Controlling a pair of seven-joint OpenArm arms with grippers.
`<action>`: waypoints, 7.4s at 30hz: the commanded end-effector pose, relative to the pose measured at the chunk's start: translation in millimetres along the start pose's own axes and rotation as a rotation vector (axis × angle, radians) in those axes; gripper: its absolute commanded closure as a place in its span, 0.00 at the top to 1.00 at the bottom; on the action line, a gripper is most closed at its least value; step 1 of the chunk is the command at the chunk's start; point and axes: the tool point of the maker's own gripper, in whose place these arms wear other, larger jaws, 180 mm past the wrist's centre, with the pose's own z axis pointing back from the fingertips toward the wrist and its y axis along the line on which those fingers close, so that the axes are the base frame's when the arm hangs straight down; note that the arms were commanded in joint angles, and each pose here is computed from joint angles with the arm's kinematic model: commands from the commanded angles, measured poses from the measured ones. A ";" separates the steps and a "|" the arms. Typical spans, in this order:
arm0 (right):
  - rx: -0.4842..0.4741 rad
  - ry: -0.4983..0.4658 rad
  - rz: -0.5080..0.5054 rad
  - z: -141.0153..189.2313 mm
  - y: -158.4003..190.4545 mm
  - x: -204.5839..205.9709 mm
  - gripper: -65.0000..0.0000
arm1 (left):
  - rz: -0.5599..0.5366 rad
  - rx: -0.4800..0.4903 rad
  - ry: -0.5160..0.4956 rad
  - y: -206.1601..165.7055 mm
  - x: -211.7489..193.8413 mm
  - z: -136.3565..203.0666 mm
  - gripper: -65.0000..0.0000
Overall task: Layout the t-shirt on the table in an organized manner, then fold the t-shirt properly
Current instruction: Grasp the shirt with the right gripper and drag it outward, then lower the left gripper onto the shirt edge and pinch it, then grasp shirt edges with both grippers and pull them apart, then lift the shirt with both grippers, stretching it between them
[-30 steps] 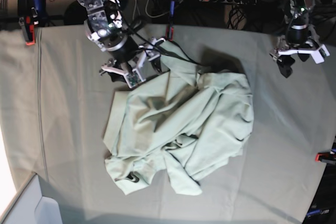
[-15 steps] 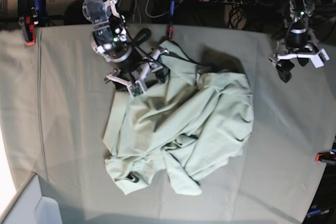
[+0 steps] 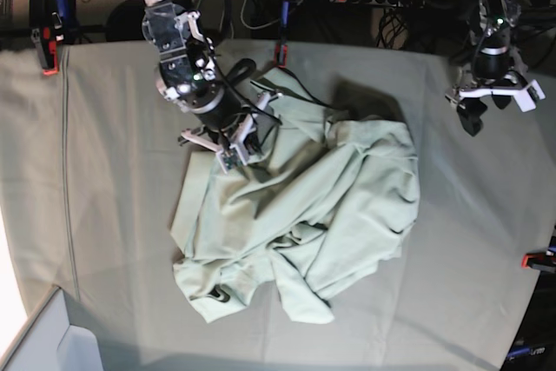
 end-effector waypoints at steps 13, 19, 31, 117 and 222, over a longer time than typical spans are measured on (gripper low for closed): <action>-0.277 -0.171 -0.080 60.2 -99.2 40.8 0.00 | -0.014 -0.065 -0.022 -24.3 4.9 -4.6 0.76; -0.412 -0.193 -0.075 92.3 -152.4 42.7 0.00 | -0.008 -0.067 -0.020 -26.3 3.3 -4.5 0.77; -0.704 -0.235 -0.184 159.1 -250.1 32.6 0.00 | -0.024 -0.165 0.057 -66.4 -28.3 -3.6 0.77; -0.120 0.086 -0.085 72.9 -18.5 -47.1 0.51 | -0.187 0.170 -0.103 -8.8 24.9 25.2 1.00; -0.730 -0.247 -0.059 194.4 -239.1 123.5 0.00 | -0.183 -0.432 -0.029 -227.4 -1.7 7.6 0.00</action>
